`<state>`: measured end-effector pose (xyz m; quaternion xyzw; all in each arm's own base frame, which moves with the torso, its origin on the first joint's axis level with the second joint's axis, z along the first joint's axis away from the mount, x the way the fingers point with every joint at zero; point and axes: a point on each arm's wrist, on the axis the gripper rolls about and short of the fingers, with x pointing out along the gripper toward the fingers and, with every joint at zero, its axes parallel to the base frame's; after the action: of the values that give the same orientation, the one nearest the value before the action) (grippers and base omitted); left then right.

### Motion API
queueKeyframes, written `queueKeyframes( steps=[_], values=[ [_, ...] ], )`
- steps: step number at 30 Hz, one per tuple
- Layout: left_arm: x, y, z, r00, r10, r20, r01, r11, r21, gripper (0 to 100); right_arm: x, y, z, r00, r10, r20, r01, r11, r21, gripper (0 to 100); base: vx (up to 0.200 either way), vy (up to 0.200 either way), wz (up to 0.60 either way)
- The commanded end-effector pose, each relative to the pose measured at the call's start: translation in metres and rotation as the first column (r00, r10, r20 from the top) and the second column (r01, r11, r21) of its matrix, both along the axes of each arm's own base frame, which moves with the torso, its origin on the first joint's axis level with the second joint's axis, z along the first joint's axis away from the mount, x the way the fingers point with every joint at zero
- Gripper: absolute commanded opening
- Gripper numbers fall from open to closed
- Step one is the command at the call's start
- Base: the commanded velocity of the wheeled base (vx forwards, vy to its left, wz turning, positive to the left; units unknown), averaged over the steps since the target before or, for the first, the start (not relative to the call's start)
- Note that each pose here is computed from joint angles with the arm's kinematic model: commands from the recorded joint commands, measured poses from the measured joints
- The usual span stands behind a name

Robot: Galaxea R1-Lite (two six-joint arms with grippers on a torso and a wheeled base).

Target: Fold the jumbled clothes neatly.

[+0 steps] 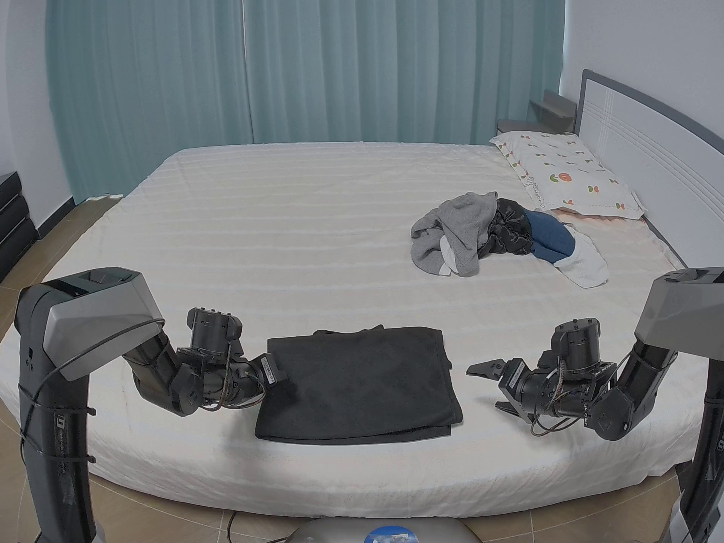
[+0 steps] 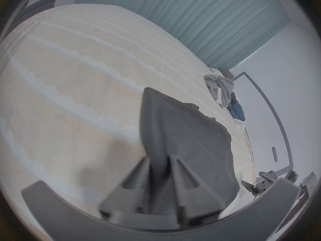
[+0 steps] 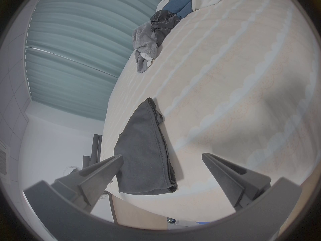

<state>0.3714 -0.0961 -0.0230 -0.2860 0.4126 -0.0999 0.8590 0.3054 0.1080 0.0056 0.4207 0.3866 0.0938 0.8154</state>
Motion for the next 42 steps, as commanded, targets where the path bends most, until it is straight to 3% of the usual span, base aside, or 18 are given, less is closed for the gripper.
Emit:
queueKeyframes(
  steps=[1, 30, 42],
  values=[
    [0.000, 0.000, -0.002, 1.000, 0.000, -0.005, 0.000, 1.000, 0.001, 0, 0.000, -0.001, -0.001, 1.000, -0.001, -0.004, 0.001, 1.000, -0.001, 100, 0.000, 0.000, 0.00],
    [-0.006, 0.005, 0.005, 0.999, 0.033, 0.038, -0.033, 0.999, -0.001, 0, 0.000, -0.006, -0.001, 0.999, -0.028, -0.030, 0.029, 0.999, 0.032, 100, 0.000, 0.000, 0.00],
    [-0.008, 0.008, 0.011, 0.998, 0.048, 0.039, -0.048, 0.999, -0.012, 0, -0.001, -0.006, -0.001, 0.999, -0.011, -0.038, 0.012, 0.999, 0.044, 100, 0.000, 0.200, 0.00]
  ],
)
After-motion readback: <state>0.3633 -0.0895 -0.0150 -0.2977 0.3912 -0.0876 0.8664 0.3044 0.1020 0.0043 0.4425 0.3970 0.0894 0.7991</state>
